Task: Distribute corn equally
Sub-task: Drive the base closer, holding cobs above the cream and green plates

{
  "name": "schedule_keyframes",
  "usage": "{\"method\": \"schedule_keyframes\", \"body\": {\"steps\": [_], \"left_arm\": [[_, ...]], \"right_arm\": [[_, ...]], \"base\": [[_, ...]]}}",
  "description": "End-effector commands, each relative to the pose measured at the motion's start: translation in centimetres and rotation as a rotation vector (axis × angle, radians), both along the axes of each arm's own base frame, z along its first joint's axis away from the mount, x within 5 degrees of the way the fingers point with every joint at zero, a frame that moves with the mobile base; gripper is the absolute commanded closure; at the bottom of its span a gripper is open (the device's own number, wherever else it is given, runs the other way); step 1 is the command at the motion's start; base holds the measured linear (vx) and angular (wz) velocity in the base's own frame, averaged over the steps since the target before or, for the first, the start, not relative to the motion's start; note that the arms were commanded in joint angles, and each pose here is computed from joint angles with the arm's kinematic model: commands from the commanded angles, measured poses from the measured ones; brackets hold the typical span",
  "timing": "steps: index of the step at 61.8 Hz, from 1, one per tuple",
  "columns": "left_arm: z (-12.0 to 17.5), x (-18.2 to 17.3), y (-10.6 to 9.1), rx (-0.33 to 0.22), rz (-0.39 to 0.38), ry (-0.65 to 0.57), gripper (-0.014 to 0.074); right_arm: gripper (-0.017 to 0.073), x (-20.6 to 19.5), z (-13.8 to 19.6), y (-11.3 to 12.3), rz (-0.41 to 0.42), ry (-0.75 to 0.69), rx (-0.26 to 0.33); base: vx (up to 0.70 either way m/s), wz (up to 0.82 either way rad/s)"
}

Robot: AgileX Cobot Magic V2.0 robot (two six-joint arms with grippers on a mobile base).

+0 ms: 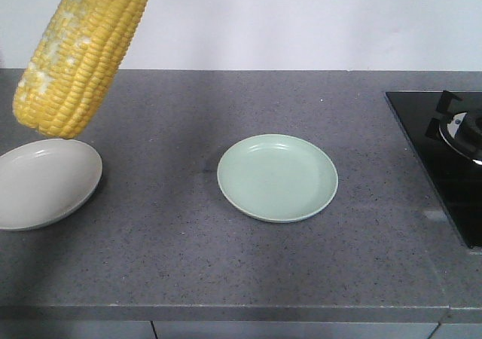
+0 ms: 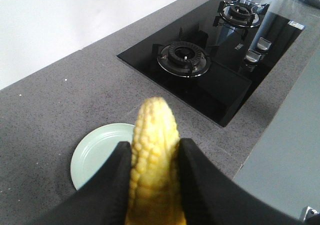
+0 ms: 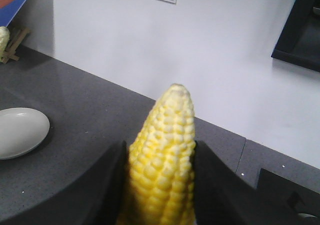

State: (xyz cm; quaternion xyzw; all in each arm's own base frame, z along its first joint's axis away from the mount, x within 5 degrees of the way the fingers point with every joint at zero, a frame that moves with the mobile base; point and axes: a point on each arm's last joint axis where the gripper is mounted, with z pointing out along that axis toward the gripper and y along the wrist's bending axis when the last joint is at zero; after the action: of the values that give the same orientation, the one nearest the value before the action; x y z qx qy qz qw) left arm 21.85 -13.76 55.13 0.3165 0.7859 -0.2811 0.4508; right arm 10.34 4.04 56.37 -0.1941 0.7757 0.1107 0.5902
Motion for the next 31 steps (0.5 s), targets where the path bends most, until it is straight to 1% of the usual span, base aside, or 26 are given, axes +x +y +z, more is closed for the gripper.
{"method": "schedule_keyframes", "body": {"steps": [1,31], "left_arm": [[1.66,-1.62,0.34,-0.068,-0.011,-0.053,0.0601],[1.66,-1.62,0.34,-0.068,-0.011,-0.053,0.0601]], "right_arm": [[0.0561,-0.04,1.23,-0.05,-0.010,-0.094,0.037],[0.0561,-0.04,1.23,-0.05,-0.010,-0.094,0.037]], "base": [[0.06,0.02],[0.05,0.01]]}}
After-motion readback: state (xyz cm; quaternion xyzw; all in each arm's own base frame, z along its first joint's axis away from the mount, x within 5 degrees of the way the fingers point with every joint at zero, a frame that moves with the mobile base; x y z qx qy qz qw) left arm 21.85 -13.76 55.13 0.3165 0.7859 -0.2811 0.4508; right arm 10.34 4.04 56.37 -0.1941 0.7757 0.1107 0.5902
